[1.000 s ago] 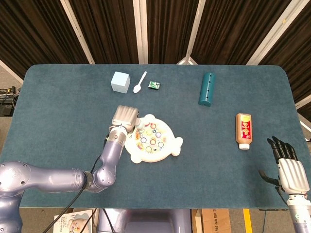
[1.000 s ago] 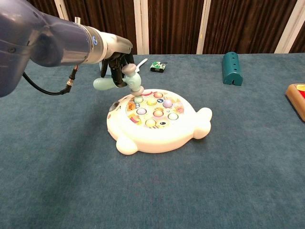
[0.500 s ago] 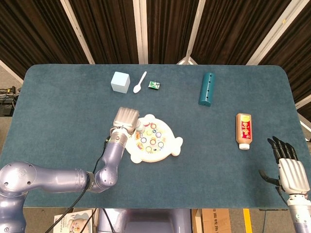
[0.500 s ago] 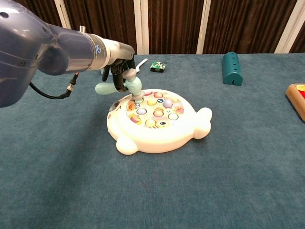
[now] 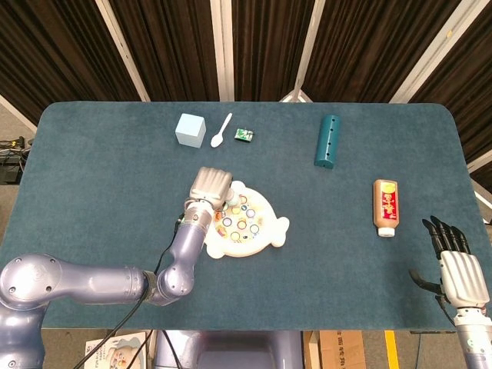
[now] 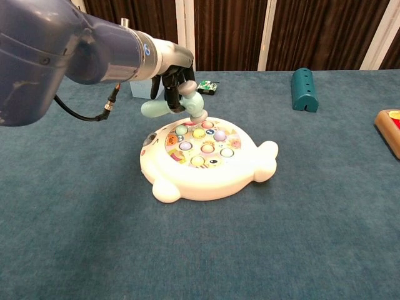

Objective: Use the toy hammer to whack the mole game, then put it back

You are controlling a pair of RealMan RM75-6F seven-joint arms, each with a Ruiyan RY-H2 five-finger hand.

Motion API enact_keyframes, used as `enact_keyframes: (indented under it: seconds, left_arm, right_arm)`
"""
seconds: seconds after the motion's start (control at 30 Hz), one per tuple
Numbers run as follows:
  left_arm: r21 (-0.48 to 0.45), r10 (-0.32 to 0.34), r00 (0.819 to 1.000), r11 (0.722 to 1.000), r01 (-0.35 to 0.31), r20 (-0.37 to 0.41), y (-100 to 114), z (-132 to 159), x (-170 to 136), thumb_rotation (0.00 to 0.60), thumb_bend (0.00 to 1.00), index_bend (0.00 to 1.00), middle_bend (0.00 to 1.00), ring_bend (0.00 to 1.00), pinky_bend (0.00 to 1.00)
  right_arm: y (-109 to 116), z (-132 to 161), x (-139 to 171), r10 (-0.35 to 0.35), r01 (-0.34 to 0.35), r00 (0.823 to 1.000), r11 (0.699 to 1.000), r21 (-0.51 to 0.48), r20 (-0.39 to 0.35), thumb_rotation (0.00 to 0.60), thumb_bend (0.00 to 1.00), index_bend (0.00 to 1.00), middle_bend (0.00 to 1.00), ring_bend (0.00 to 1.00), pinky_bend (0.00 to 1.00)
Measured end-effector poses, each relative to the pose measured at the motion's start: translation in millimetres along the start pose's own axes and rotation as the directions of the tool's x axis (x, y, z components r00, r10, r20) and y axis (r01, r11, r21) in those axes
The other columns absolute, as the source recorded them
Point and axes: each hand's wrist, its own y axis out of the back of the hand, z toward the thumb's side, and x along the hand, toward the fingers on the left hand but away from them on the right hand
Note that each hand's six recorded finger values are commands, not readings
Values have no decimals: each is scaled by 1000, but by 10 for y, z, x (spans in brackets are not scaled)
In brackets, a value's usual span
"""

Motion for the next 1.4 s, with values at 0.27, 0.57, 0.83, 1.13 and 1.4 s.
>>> enact_keyframes:
  seconds: [0.27,0.57,0.83,1.13,1.4]
  left_arm:
    - [18,-20,1000,1000,19,10,-37,105,11,600,730,606,493,407,497]
    - [52,-42,999,998,42,-2,-20,111,-5,600,732,606,493,407,497]
    - [70,-46,999,996,46,-4,-3,111,-16,600,732,606,494,407,498]
    - [93,-66,998,993,66,-7,-102,102,3,600,732,606,495,408,501]
    - [122,-82,996,989,84,-18,-176,115,27,600,733,607,498,411,507]
  right_arm:
    - [5,-7,-3,0,0,1000,1000,-5,3,600,253,0,0,0,0]
    - [5,-6,-4,1,-1,1000,1000,-6,3,600,253,0,0,0,0]
    - [2,-9,-4,3,-3,1000,1000,-8,5,600,253,0,0,0,0]
    - [-1,-13,-3,6,-6,1000,1000,-13,9,600,253,0,0,0,0]
    - [4,-14,-6,5,-5,1000,1000,-15,10,600,253,0,0,0,0]
